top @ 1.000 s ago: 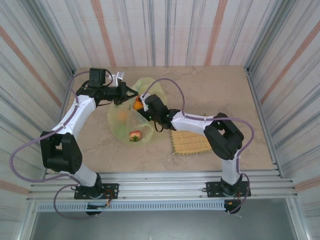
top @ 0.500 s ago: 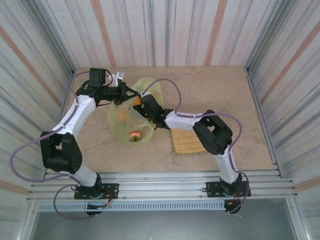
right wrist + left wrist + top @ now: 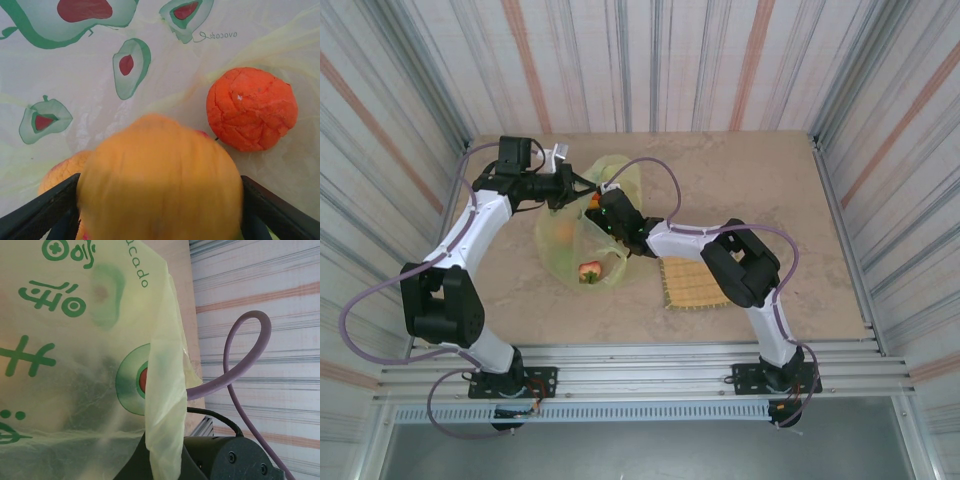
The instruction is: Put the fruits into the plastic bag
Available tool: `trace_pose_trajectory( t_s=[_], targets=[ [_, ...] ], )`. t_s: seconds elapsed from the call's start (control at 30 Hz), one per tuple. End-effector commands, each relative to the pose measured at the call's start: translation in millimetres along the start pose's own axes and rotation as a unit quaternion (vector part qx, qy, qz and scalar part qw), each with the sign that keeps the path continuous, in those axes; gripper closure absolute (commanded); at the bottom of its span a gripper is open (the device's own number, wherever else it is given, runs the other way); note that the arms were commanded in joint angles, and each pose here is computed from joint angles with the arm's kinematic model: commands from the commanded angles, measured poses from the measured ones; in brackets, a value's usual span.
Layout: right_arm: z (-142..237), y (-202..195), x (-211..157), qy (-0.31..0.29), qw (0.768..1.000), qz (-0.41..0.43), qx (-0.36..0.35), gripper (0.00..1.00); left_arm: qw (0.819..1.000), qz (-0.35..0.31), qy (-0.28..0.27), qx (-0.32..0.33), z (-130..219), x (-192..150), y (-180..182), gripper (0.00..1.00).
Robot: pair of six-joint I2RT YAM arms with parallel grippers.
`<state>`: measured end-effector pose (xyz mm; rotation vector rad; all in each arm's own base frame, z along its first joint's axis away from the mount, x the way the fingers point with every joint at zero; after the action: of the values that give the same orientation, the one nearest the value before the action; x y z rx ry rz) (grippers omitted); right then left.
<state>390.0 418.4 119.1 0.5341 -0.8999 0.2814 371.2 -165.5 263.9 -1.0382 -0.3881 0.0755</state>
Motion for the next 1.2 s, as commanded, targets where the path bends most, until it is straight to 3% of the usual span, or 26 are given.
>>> trace_pose_trajectory(
  t_s=[0.0,0.53,1.17],
  targets=[
    [4,4,12,-0.007,1.0,-0.01,0.01,0.18,1.0,-0.005,0.0,-0.01,5,-3,-6,1.0],
    [34,6,11,0.003,0.999,0.011,0.031,0.16,1.0,-0.007,-0.003,-0.01,6,-2,-7,1.0],
    [120,-14,-27,0.054,0.991,0.108,0.051,0.26,1.0,-0.003,-0.004,-0.003,6,-1,-2,1.0]
  ],
)
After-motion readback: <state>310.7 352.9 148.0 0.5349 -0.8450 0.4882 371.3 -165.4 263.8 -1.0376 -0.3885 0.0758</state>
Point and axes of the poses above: each hand's point on the last joint's axis, 136 mm out from that joint toward the fingers, its own z axis back along the fingers, its own y axis along the line the jaws close on, x = y × z, the point moved 3 cm from there along z, back along the fingers, and after that the axes turned 3 degrees about z, right-handed, at the moved point
